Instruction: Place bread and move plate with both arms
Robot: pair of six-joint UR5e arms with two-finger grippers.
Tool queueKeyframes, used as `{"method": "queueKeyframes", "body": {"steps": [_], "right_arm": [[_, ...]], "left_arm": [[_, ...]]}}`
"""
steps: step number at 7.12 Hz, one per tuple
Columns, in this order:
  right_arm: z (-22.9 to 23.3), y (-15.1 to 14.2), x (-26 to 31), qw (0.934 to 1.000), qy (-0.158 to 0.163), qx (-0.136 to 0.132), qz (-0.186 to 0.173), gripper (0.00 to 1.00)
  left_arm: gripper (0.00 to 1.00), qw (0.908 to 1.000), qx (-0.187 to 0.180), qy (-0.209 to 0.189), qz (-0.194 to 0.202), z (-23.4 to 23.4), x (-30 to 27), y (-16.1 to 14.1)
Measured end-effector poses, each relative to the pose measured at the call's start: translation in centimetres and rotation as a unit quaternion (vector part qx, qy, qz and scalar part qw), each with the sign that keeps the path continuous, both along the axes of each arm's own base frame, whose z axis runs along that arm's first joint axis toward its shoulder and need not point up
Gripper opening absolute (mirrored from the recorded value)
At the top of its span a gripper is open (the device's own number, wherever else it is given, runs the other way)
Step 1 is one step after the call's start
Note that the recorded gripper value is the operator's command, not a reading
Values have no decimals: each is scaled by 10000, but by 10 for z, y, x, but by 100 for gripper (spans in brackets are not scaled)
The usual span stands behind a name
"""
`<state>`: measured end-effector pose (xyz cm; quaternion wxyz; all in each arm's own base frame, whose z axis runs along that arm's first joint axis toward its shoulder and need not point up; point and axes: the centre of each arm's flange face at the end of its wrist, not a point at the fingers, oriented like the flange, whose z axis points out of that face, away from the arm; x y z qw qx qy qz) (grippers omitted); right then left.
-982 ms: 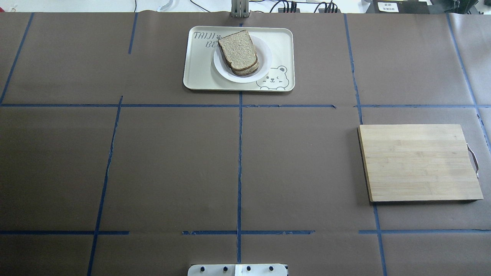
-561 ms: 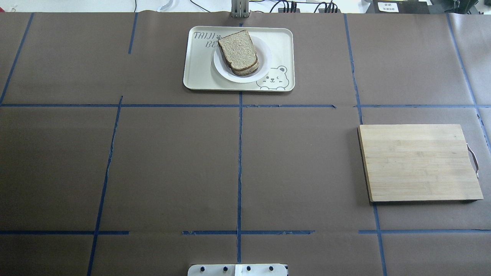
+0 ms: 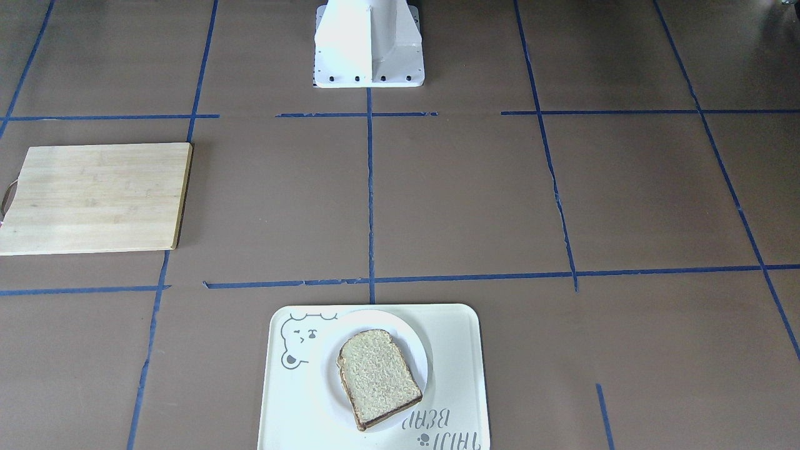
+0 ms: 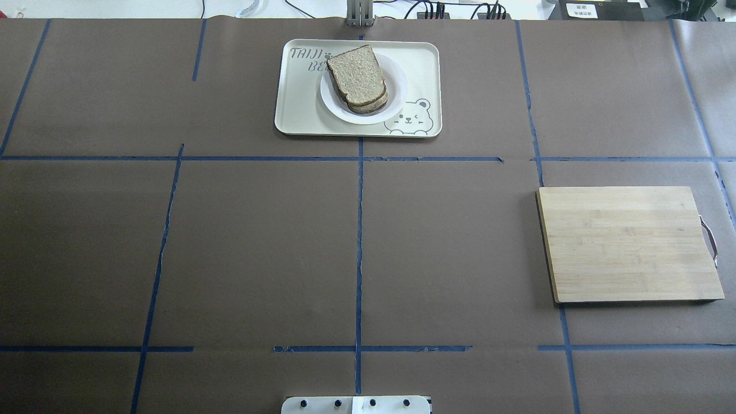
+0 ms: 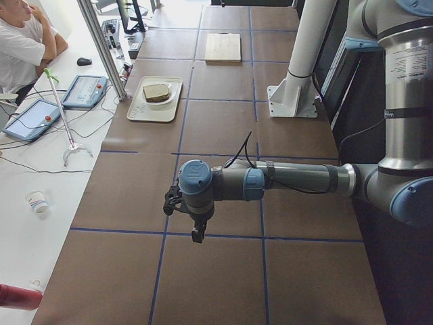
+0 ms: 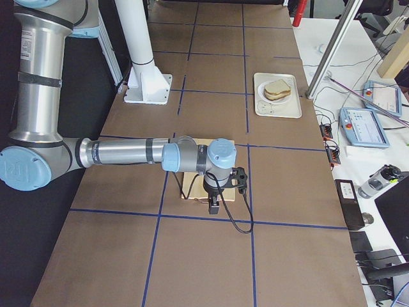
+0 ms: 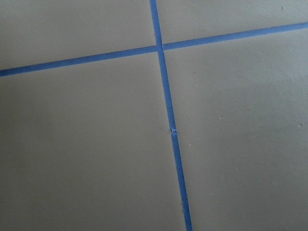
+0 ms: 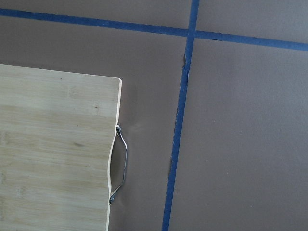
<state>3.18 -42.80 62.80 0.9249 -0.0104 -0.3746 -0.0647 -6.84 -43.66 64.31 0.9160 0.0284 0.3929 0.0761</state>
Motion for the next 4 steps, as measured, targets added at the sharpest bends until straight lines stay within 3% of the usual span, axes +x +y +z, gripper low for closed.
{"method": "queueKeyframes", "body": {"steps": [4], "right_arm": [[-3,-1,-1,10000,-48,-22,37,100]], "left_arm": [[100,9996,-235,-121,30,21,1,0]]}}
